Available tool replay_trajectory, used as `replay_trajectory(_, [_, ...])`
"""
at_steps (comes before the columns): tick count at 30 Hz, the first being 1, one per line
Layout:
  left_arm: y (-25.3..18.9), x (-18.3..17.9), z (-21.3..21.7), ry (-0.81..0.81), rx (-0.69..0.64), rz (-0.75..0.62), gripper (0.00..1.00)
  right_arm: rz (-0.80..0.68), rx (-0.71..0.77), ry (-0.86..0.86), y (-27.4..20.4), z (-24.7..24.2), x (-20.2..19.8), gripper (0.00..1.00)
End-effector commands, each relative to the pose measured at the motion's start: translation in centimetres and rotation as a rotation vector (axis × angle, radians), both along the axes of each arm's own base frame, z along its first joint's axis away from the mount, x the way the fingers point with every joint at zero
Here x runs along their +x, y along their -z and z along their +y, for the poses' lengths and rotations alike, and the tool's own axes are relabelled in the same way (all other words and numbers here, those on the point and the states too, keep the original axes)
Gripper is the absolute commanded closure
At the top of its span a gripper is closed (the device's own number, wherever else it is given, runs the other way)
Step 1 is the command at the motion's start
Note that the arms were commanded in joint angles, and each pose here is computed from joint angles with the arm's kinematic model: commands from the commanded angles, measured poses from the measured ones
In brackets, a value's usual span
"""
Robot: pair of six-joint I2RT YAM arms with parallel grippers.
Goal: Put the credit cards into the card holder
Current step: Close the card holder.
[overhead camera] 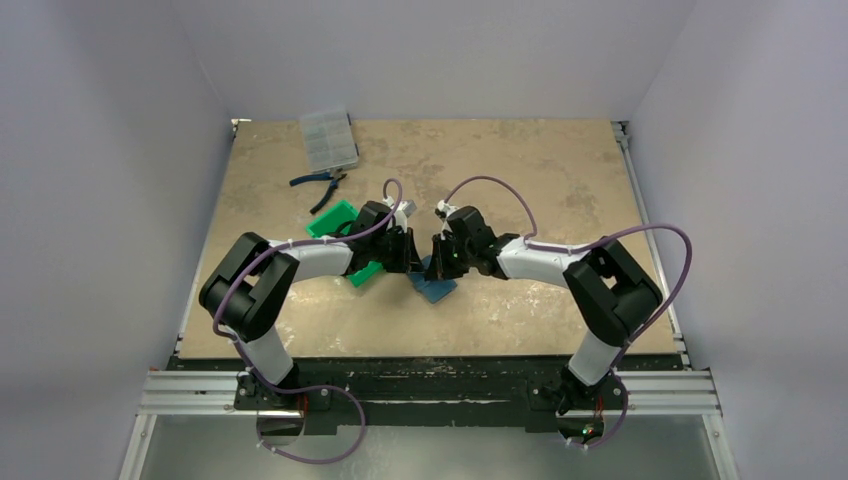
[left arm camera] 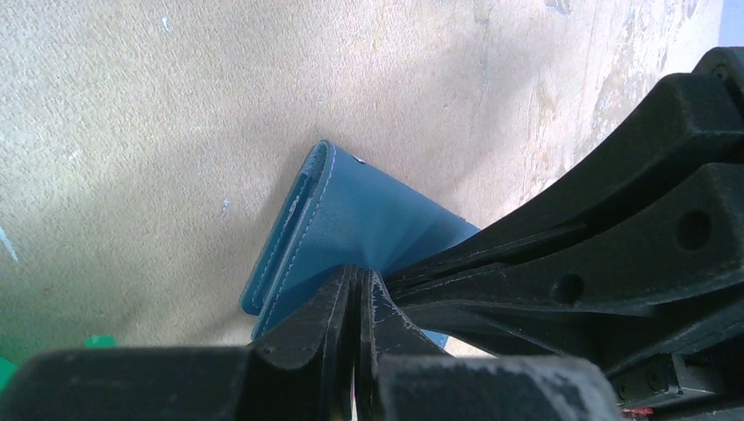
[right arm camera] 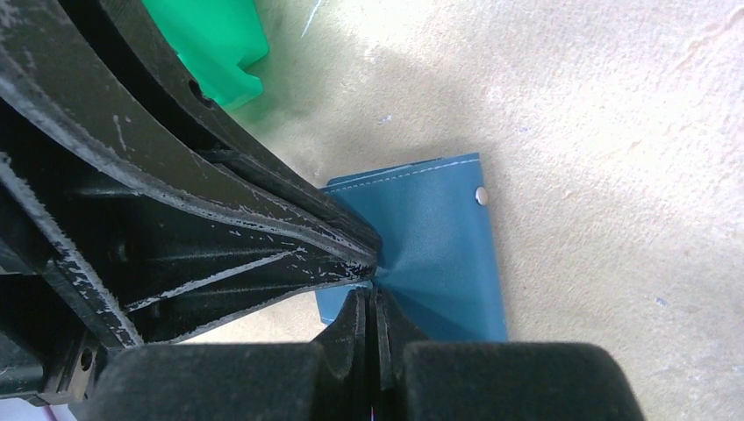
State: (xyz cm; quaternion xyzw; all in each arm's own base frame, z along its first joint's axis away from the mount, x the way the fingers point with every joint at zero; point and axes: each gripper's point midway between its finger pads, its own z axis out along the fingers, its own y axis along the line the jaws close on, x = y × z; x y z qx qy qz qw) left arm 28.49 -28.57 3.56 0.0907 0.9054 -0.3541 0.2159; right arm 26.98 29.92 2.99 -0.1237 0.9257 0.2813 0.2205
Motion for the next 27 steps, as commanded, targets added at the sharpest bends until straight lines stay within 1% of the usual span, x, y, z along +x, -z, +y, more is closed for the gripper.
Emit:
replay_trajectory(1, [0.6, -0.6, 1.6, 0.011, 0.064, 0.003, 1.00, 0.123, -0.446, 0.121, 8.1, -8.8, -4.3, 1.00])
replay_trajectory(4, [0.6, -0.6, 1.4, 0.021, 0.063, 0.004, 1.00, 0.147, -0.509, 0.181, 8.9, -9.7, -4.9, 1.00])
replay_trajectory(8, [0.2, -0.2, 1.3, 0.032, 0.061, -0.012, 1.00, 0.201, -0.523, 0.255, 10.5, -10.6, -6.1, 1.00])
replay_trajectory(10, [0.4, -0.8, 1.6, 0.038, 0.074, 0.014, 1.00, 0.217, -0.534, 0.290, 11.3, -11.2, -6.9, 1.00])
replay_trajectory(13, [0.3, -1.0, 1.4, 0.050, 0.060, 0.019, 1.00, 0.206, -0.508, 0.334, 10.9, -11.2, -7.4, 1.00])
replay_trajectory(15, [-0.3, -1.2, 0.9, 0.070, 0.027, 0.023, 1.00, 0.179, -0.507, 0.362, 10.9, -11.7, -7.5, 1.00])
replay_trajectory(19, [-2.2, -1.7, -0.4, 0.119, -0.053, 0.031, 1.00, 0.130, -0.387, 0.332, 10.2, -9.9, -7.4, 1.00])
replay_trajectory(23, [-5.6, -1.2, -1.8, 0.145, -0.152, -0.021, 1.00, 0.062, -0.307, 0.323, 9.1, -9.1, -6.6, 1.00])
replay_trajectory(25, [-6.8, -1.4, -2.1, 0.153, -0.193, -0.032, 1.00, 0.071, -0.232, 0.306, 8.6, -7.7, -6.7, 1.00])
replay_trajectory(27, [-7.3, -1.7, -2.2, 0.145, -0.217, -0.032, 1.00, 0.072, -0.215, 0.295, 8.3, -7.2, -6.6, 1.00])
